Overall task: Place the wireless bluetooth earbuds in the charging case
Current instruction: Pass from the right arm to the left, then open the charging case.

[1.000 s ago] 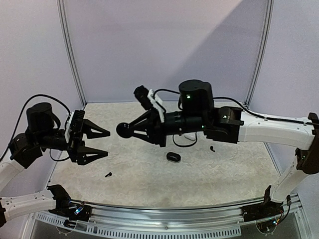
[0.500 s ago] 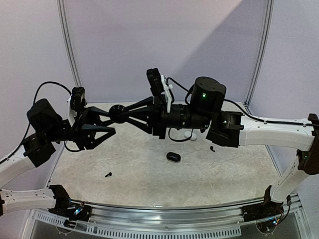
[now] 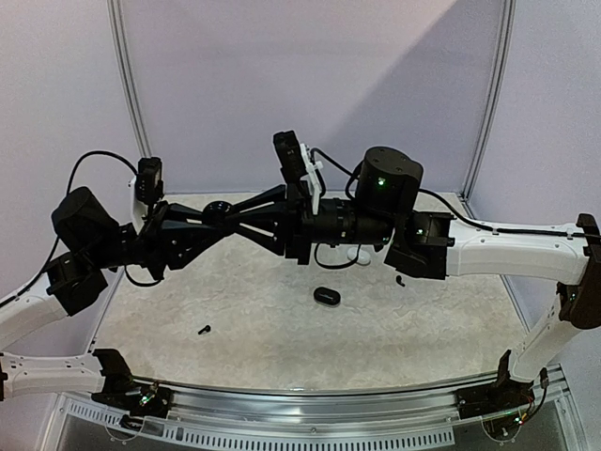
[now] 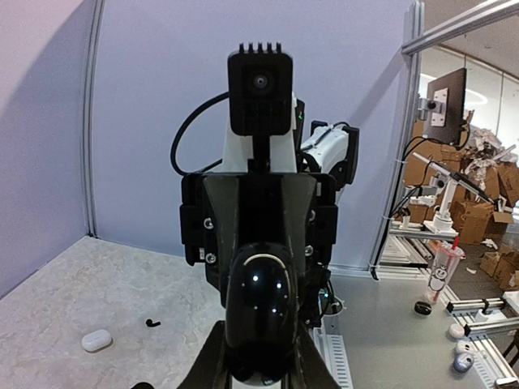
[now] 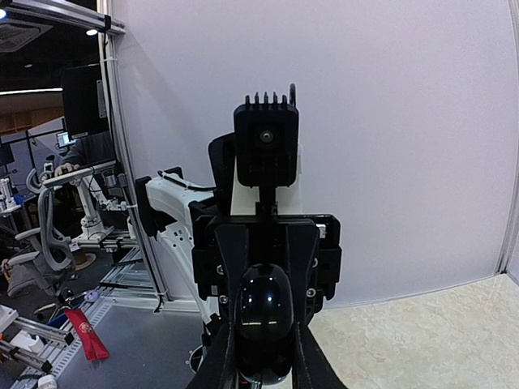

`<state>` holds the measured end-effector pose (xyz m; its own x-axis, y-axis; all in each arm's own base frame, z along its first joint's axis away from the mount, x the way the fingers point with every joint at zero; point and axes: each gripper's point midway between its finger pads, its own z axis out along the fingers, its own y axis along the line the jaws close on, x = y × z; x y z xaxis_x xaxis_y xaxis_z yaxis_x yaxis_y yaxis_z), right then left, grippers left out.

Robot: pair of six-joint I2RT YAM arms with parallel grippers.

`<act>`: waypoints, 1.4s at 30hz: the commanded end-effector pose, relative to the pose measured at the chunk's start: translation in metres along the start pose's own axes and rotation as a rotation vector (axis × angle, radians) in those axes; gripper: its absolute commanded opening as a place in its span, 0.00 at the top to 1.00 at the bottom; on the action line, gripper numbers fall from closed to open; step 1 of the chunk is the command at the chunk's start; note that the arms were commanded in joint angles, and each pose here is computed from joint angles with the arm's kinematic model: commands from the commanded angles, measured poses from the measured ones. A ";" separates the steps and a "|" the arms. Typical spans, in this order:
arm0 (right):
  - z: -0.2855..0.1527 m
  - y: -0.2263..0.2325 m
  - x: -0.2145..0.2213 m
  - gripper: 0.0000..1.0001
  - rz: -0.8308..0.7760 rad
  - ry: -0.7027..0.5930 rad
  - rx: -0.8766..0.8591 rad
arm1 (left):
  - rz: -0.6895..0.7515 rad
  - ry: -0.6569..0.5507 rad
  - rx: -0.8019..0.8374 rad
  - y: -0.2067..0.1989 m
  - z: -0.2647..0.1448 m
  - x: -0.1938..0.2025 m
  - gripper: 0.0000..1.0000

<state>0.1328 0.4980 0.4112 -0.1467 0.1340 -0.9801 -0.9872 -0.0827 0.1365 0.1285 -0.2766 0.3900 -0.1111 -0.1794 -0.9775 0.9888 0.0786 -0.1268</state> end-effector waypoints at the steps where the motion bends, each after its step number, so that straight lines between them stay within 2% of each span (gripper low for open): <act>1: 0.001 -0.001 -0.014 1.00 -0.020 -0.039 0.014 | -0.020 0.019 0.028 -0.006 0.002 0.008 0.81; 3: 0.000 -0.001 -0.016 1.00 -0.025 -0.042 0.013 | -0.027 0.021 0.027 -0.006 0.002 0.010 0.67; 9: -0.001 0.002 -0.019 1.00 -0.034 -0.051 0.008 | -0.034 0.027 0.038 -0.007 0.002 0.013 0.67; 13: 0.000 0.000 -0.016 1.00 -0.033 -0.044 0.013 | -0.028 0.012 0.053 -0.009 0.005 0.006 0.77; 17: 0.002 0.000 -0.012 1.00 -0.025 -0.034 0.007 | -0.015 0.005 0.057 -0.010 0.006 0.002 1.00; 20: 0.001 -0.002 -0.011 1.00 -0.026 -0.035 0.016 | -0.028 0.012 0.045 -0.009 0.004 0.005 1.00; 21: 0.000 -0.004 -0.011 0.97 -0.021 -0.031 0.028 | -0.032 0.016 0.030 -0.006 0.004 0.007 1.00; 23: -0.001 -0.011 -0.006 0.70 -0.009 0.000 0.074 | -0.009 0.030 -0.011 0.000 0.003 0.010 1.00; 25: -0.004 -0.018 -0.001 0.52 -0.008 0.045 0.121 | 0.036 0.063 -0.046 0.006 0.001 0.017 1.00; 27: -0.008 -0.022 0.000 0.45 -0.020 0.076 0.165 | 0.082 0.103 -0.063 0.008 -0.001 0.024 1.00; 31: -0.011 -0.023 0.005 0.40 -0.054 0.142 0.204 | 0.126 0.152 -0.071 0.010 -0.003 0.032 1.00; 34: -0.005 -0.020 0.013 0.42 -0.066 0.193 0.194 | 0.141 0.168 -0.070 0.010 -0.003 0.034 1.00; 40: 0.010 -0.019 0.039 0.75 -0.056 0.305 0.156 | 0.117 0.217 -0.117 0.018 -0.005 0.042 1.00; 42: 0.012 -0.018 0.043 0.82 -0.060 0.320 0.146 | 0.105 0.218 -0.137 0.020 -0.006 0.041 1.00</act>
<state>0.1464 0.5078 0.4039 -0.0770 -0.0591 -0.9953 -0.9946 0.0742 0.0725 0.1436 -0.2775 0.3470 -0.0309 0.0224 -0.9993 0.9802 0.1962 -0.0259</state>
